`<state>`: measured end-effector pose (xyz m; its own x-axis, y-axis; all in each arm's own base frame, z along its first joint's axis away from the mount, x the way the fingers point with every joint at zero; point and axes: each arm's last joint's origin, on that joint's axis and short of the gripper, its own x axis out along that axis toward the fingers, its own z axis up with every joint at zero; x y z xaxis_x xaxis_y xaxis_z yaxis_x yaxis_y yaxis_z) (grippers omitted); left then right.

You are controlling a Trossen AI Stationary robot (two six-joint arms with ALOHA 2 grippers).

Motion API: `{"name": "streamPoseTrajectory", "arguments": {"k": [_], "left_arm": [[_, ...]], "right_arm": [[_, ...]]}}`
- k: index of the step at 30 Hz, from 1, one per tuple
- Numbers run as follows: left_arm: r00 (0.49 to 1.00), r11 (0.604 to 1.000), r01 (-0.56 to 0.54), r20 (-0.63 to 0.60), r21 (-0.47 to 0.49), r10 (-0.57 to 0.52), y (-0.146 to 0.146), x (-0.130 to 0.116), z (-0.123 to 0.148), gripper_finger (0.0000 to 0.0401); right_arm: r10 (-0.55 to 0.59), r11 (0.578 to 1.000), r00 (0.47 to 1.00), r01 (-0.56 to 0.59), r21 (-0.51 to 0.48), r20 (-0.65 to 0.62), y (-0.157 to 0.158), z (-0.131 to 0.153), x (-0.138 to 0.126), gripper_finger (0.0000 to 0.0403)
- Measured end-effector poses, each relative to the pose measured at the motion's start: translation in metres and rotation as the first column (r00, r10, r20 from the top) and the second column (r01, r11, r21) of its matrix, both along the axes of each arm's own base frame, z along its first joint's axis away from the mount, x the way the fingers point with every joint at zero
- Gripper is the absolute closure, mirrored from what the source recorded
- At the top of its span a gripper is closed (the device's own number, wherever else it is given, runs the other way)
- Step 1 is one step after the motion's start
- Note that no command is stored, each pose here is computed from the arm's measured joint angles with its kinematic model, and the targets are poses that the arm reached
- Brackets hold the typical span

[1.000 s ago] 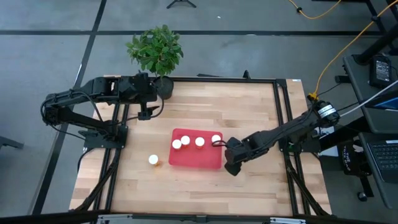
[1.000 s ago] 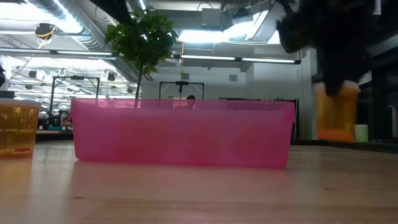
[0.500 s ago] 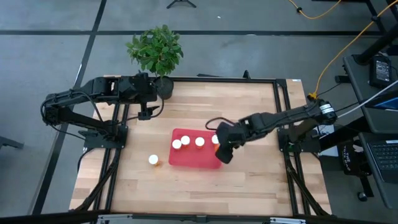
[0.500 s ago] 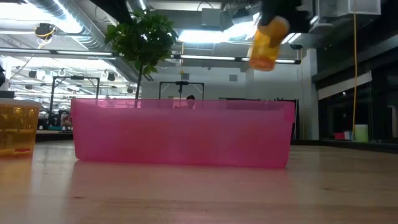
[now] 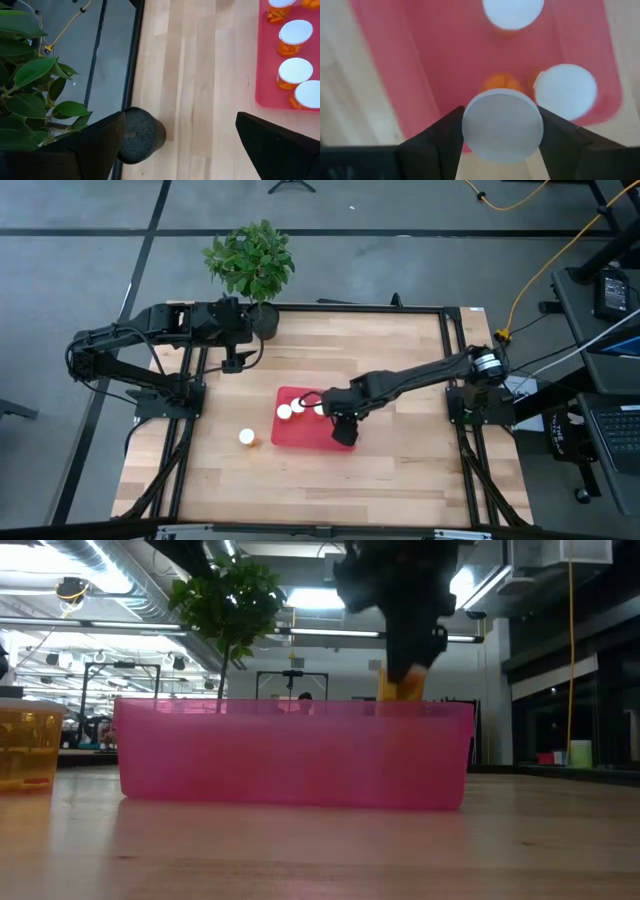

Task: Pick and place pill bottles into a basket
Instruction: Put the left orange pill bottle into the bin, then put the orange pill bottle into the bin

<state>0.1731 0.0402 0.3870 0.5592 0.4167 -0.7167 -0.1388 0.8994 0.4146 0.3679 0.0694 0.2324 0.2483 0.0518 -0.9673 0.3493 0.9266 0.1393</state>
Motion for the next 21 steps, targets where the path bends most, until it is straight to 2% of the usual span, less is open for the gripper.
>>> {"name": "streamPoseTrajectory", "arguments": {"k": [6, 13, 21], "left_arm": [[1.000, 1.000, 0.003, -0.002, -0.003, -0.003, 0.000, 0.000, 0.000, 0.0027], [1.000, 1.000, 0.011, -0.005, 0.000, -0.011, 0.000, 0.000, 0.000, 0.0027], [1.000, 1.000, 0.016, -0.008, 0.004, -0.016, 0.000, 0.000, 0.000, 0.0027]], "right_arm": [[-0.006, 0.999, 1.000, 0.005, 0.034, 0.027, 0.003, -0.027, 0.008, 0.0187], [-0.045, 0.997, 0.998, 0.042, 0.070, 0.039, 0.004, -0.028, 0.009, 0.0182], [-0.057, 0.993, 0.998, 0.053, 0.101, 0.033, 0.006, -0.028, 0.008, 0.0103]]}}
